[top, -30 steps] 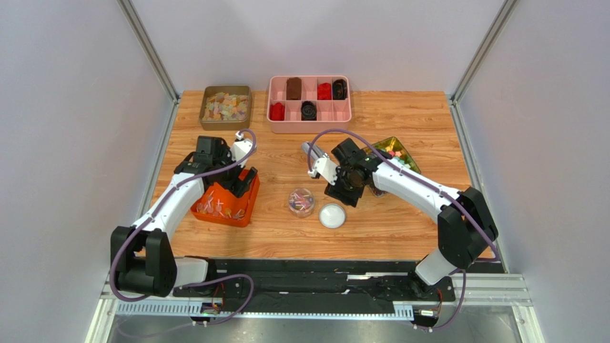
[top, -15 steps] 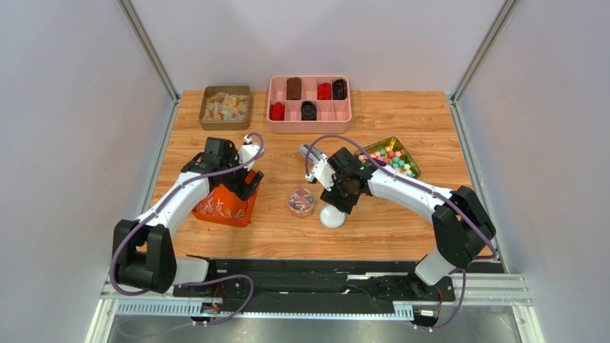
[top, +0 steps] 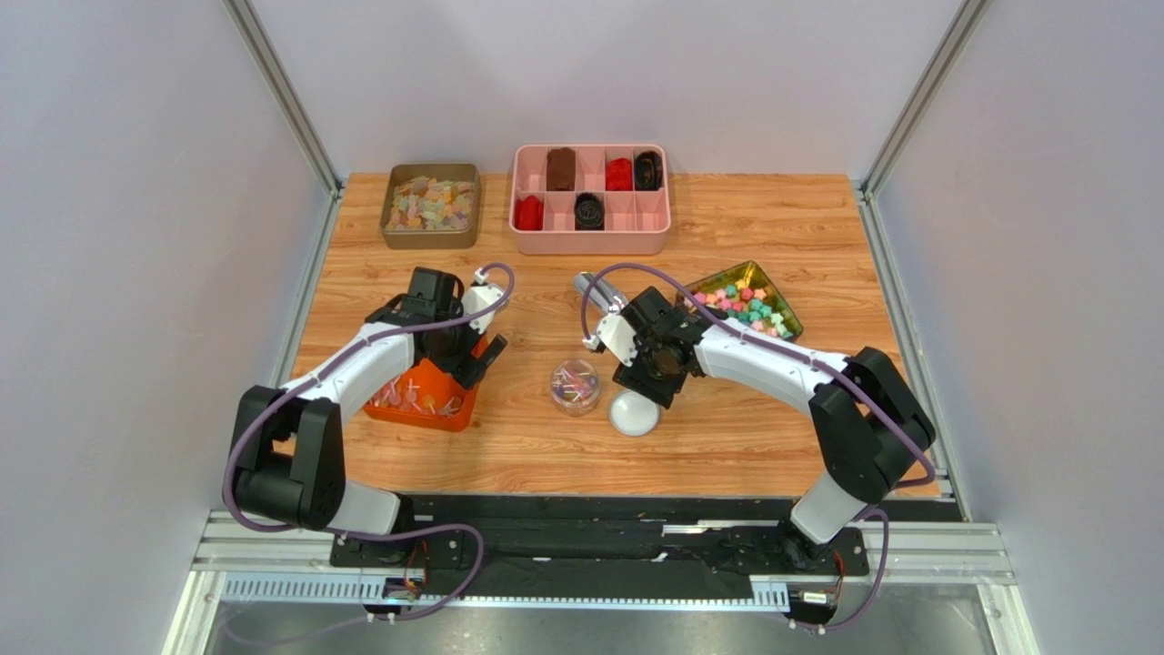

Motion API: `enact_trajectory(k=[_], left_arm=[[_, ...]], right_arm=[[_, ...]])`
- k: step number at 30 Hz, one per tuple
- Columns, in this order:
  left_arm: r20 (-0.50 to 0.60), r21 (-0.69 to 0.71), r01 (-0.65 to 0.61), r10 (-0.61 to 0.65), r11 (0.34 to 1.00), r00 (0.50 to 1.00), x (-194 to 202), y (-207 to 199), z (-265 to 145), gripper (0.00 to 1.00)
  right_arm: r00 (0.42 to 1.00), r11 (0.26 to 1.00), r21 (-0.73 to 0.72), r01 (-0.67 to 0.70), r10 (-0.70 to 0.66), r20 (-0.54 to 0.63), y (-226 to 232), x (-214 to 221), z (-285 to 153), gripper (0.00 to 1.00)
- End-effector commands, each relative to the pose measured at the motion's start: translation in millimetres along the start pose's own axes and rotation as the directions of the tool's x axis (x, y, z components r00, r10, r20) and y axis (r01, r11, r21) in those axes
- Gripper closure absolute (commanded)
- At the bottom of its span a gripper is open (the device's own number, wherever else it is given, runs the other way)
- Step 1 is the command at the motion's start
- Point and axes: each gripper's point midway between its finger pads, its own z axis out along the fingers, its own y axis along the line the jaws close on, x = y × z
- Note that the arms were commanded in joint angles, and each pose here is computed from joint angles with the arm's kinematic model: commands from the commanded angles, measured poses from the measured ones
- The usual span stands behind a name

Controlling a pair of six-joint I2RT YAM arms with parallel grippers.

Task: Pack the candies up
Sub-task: Move the storage box to the center of the board.

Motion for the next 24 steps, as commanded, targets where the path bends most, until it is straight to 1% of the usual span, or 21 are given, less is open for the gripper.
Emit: enact_trajectory(k=[1, 6, 9, 13, 14, 16, 23, 24], left_arm=[[-0.021, -0.112, -0.033, 0.03, 0.993, 0.999, 4, 20, 0, 0.01], [-0.037, -0.149, -0.054, 0.049, 0.987, 0.998, 10, 29, 0, 0.01], [-0.037, -0.157, -0.05, 0.045, 0.986, 0.998, 11, 34, -1, 0.01], [-0.029, -0.189, -0.013, 0.007, 0.982, 1.0, 12, 51, -6, 0.01], [-0.028, -0.194, -0.008, 0.003, 0.981, 1.0, 11, 54, -6, 0.01], [-0.02, -0.201, 0.008, -0.012, 0.98, 1.0, 10, 61, -9, 0.01], [-0.032, -0.21, 0.013, -0.02, 0.978, 0.999, 16, 71, -9, 0.01], [-0.031, -0.207, 0.017, -0.024, 0.978, 0.999, 17, 70, -10, 0.01]], right_arm=[[1.0, 0.999, 0.04, -0.008, 0.008, -0.014, -6, 2, 9, 0.49], [1.0, 0.999, 0.038, -0.01, 0.011, -0.028, -5, 5, 12, 0.49], [1.0, 0.999, 0.036, -0.023, 0.023, -0.007, -5, 0, 9, 0.49], [0.999, 0.999, 0.027, -0.048, 0.047, 0.006, -4, -5, 5, 0.5], [0.998, 0.998, -0.005, -0.055, 0.055, 0.017, 1, -8, 6, 0.5], [0.998, 0.998, -0.021, -0.059, 0.06, 0.017, 4, -9, 7, 0.51], [0.997, 0.996, -0.048, -0.076, 0.077, 0.019, 9, -11, 8, 0.52], [0.996, 0.995, -0.051, -0.084, 0.085, 0.019, 10, -12, 8, 0.54]])
